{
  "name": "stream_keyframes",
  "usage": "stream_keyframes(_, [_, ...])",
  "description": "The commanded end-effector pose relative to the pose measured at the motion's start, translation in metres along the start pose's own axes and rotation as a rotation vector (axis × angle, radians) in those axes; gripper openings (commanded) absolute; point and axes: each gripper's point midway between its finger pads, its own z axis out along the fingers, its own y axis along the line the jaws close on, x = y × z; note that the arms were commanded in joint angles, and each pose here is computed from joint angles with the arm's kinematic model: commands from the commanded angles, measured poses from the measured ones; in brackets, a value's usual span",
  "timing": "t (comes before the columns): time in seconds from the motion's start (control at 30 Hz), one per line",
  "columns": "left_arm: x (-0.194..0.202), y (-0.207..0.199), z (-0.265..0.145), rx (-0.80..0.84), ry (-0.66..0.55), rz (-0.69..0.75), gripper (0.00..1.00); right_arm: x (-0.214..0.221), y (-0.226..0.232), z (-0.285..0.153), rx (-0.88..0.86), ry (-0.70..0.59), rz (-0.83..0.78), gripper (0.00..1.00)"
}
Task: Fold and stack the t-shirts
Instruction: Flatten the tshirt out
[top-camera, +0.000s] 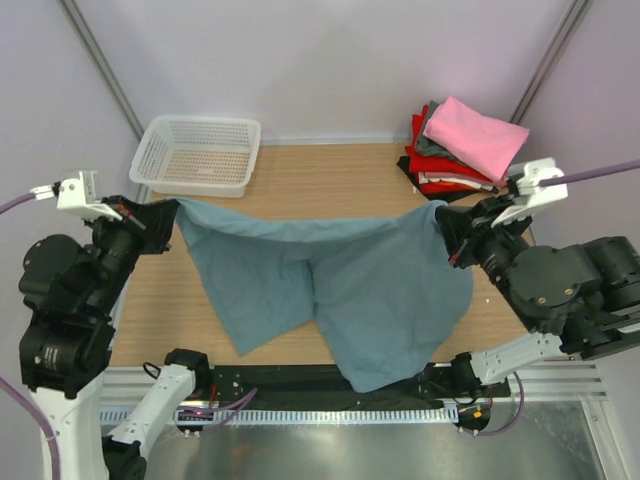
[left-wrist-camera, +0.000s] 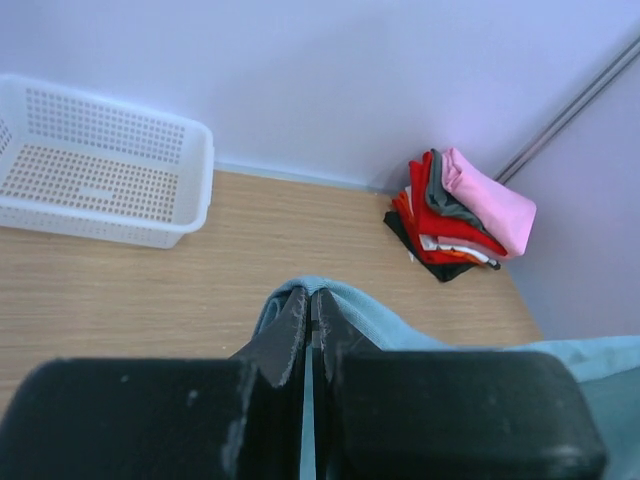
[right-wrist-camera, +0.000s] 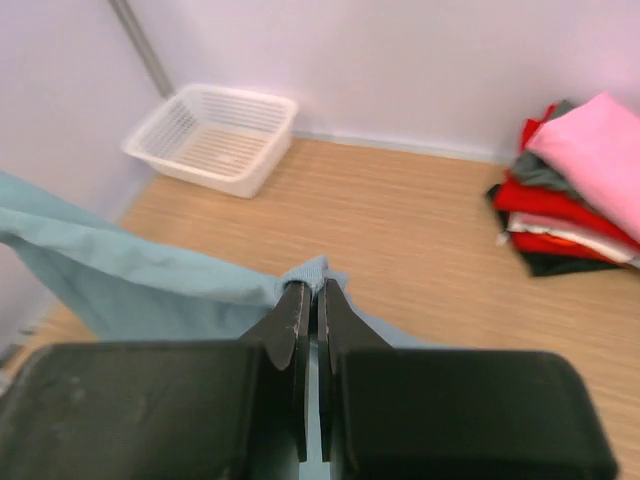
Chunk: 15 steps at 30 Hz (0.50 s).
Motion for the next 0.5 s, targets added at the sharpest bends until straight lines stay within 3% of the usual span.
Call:
stream_keyframes(0.0, [0.013, 0.006, 0.037, -0.007, 0.048, 0.012, 0.0, -0.02, -0.062, -0.004, 0.295, -0.157, -0.264, 0.01])
stream_keyframes(0.13, [0.019, 0.007, 0.062, -0.003, 0.057, -0.002, 0.0, -0.005, -0.071, -0.006, 0.235, -0.058, -0.358, 0.01])
stream_keyframes(0.2, [0.018, 0.001, 0.07, 0.031, 0.053, -0.003, 0.0, 0.007, -0.05, -0.002, 0.266, -0.04, -0.368, 0.01])
stream_keyframes(0.23, [0.019, 0.0, 0.075, 0.04, 0.06, -0.004, 0.0, 0.007, -0.042, -0.001, 0.277, -0.046, -0.422, 0.01])
stream_keyframes(0.27, [0.018, -0.003, 0.078, 0.063, 0.054, -0.001, 0.0, 0.009, -0.024, 0.003, 0.306, -0.041, -0.621, 0.01])
stream_keyframes(0.3, [0.022, -0.002, 0.082, 0.064, 0.059, 0.0, 0.0, 0.009, -0.017, 0.007, 0.329, -0.047, -0.623, 0.01])
stream_keyframes(0.4, [0.028, 0.003, 0.086, 0.045, 0.065, -0.004, 0.0, 0.005, -0.025, 0.035, 0.595, 0.023, -0.749, 0.01])
stream_keyframes(0.47, [0.03, 0.004, 0.084, 0.043, 0.066, -0.002, 0.0, 0.011, -0.048, 0.057, 0.794, 0.091, -0.741, 0.01])
